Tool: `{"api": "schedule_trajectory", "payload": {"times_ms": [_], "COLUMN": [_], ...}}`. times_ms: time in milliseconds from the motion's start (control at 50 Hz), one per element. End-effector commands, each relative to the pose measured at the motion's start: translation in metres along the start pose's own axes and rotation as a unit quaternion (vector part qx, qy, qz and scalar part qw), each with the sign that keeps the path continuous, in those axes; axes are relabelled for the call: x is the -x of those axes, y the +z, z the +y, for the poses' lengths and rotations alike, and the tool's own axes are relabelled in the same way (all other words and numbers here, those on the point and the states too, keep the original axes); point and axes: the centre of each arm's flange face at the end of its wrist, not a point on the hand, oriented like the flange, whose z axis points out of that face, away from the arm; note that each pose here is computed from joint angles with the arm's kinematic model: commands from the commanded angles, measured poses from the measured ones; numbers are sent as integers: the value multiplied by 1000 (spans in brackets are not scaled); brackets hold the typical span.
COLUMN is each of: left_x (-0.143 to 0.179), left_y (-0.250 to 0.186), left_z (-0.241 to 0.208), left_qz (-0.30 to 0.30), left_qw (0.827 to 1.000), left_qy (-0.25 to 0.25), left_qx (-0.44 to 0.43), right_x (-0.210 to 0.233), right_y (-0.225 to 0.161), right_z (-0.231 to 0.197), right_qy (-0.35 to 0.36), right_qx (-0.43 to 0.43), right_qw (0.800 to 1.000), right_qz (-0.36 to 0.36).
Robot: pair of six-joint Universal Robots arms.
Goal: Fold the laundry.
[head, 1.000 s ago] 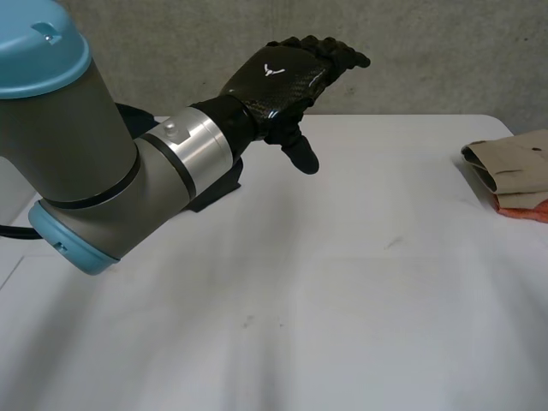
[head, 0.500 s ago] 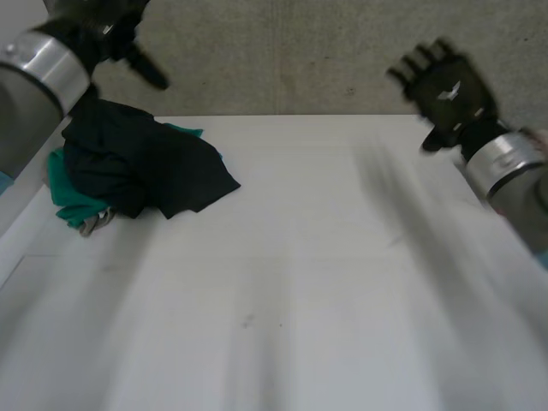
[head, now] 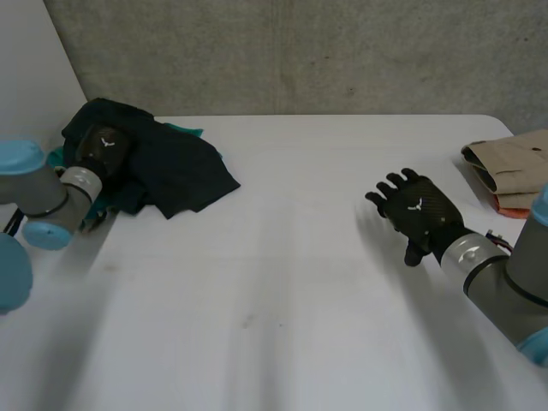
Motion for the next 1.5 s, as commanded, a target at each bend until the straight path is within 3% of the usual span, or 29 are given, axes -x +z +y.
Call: {"api": "schedule_trajectory", "payload": {"times_ms": [20, 100, 180, 280, 340, 400, 440, 540, 580, 640, 680, 700, 800, 1000, 1180, 1340, 1500], "left_x": [0, 22, 40, 40, 32, 11, -20, -100, -141, -180, -189, -206, -200, -124, -108, -138, -165], "left_y": [9, 2, -23, -77, -102, -111, -122, -130, -134, -141, -145, -157, -169, -192, -188, -173, -162], "left_z": [-25, -95, -167, -275, -307, -313, -321, -295, -270, -241, -238, -229, -242, -283, -236, -184, -182], "left_qz": [-28, -79, -89, -53, -23, 7, 46, 127, 166, 208, 220, 247, 255, 160, 137, 159, 182], "left_qw": [999, 994, 980, 933, 911, 905, 903, 918, 928, 940, 941, 944, 947, 964, 970, 965, 961], "left_qy": [1, -25, -90, -218, -269, -294, -306, -310, -293, -255, -244, -214, -190, -199, -199, -197, -198], "left_qx": [-34, -77, -152, -281, -314, -308, -297, -214, -156, -93, -80, -52, -43, -70, -6, 64, 56], "right_x": [1, -9, -15, -28, -32, -33, -34, -40, -42, -53, -62, -64, -76, -79, -40, -27, -1], "right_y": [-3, -3, -4, -8, -10, -13, -14, -16, -16, -16, -16, -17, -16, -29, -42, -27, 7], "right_z": [6, 6, 2, -5, -8, -9, -8, -3, -3, 0, 2, 2, 4, -11, -30, -27, -16], "right_qy": [5, 4, 2, 2, 1, 2, 2, 18, 23, 42, 56, 61, 80, 96, 161, 239, 231], "right_qx": [11, 9, 4, -1, -2, -2, 1, 9, 8, 11, 15, 17, 20, 28, 65, 62, 71], "right_qw": [1000, 1000, 1000, 999, 998, 998, 998, 997, 997, 995, 992, 991, 987, 986, 984, 969, 970], "right_qz": [0, 15, 27, 49, 58, 62, 65, 72, 75, 94, 111, 117, 137, 130, 36, 22, 1]}}
